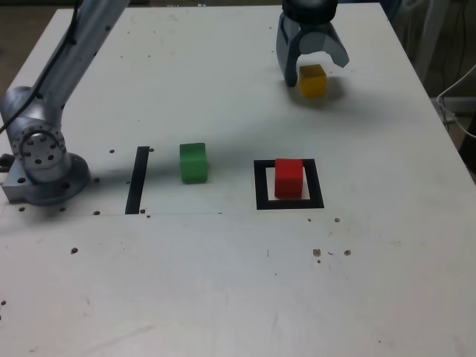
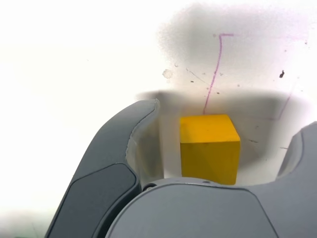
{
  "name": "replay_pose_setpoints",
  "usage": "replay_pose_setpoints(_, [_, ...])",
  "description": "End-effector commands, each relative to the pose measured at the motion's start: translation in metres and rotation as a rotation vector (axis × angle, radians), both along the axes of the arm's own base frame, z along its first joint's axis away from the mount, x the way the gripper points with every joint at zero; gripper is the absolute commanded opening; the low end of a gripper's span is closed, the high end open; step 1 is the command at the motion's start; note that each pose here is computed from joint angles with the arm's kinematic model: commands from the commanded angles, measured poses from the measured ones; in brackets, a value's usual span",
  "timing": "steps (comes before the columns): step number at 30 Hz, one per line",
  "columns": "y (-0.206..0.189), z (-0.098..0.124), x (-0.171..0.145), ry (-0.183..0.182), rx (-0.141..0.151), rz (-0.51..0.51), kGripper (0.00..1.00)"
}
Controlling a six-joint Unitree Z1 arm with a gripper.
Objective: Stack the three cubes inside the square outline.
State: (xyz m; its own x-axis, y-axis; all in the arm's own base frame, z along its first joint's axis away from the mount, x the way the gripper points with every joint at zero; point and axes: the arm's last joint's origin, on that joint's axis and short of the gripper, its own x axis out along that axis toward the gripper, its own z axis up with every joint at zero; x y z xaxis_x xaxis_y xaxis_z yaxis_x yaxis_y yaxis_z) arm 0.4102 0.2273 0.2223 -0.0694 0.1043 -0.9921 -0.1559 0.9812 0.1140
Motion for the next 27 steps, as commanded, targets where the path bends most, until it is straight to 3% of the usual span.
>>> replay_pose_setpoints(1, [-0.0002, -0.0031, 0.0015, -0.002, -0.020, 0.005, 0.80])
replay_pose_setpoints(5, [-0.0014, -0.0084, 0.0020, -0.004, -0.059, 0.008, 0.78])
replay_pose_setpoints(8, [-0.0018, -0.0096, 0.0023, -0.006, -0.069, 0.006, 0.74])
replay_pose_setpoints(16, [0.0001, -0.0103, 0.0037, -0.003, -0.048, 0.003, 0.63])
replay_pose_setpoints(23, [0.0005, -0.0110, 0.0045, -0.009, -0.046, 0.002, 0.61])
replay_pose_setpoints(27, [0.0010, -0.0104, 0.0045, -0.012, -0.044, 0.003, 0.53])
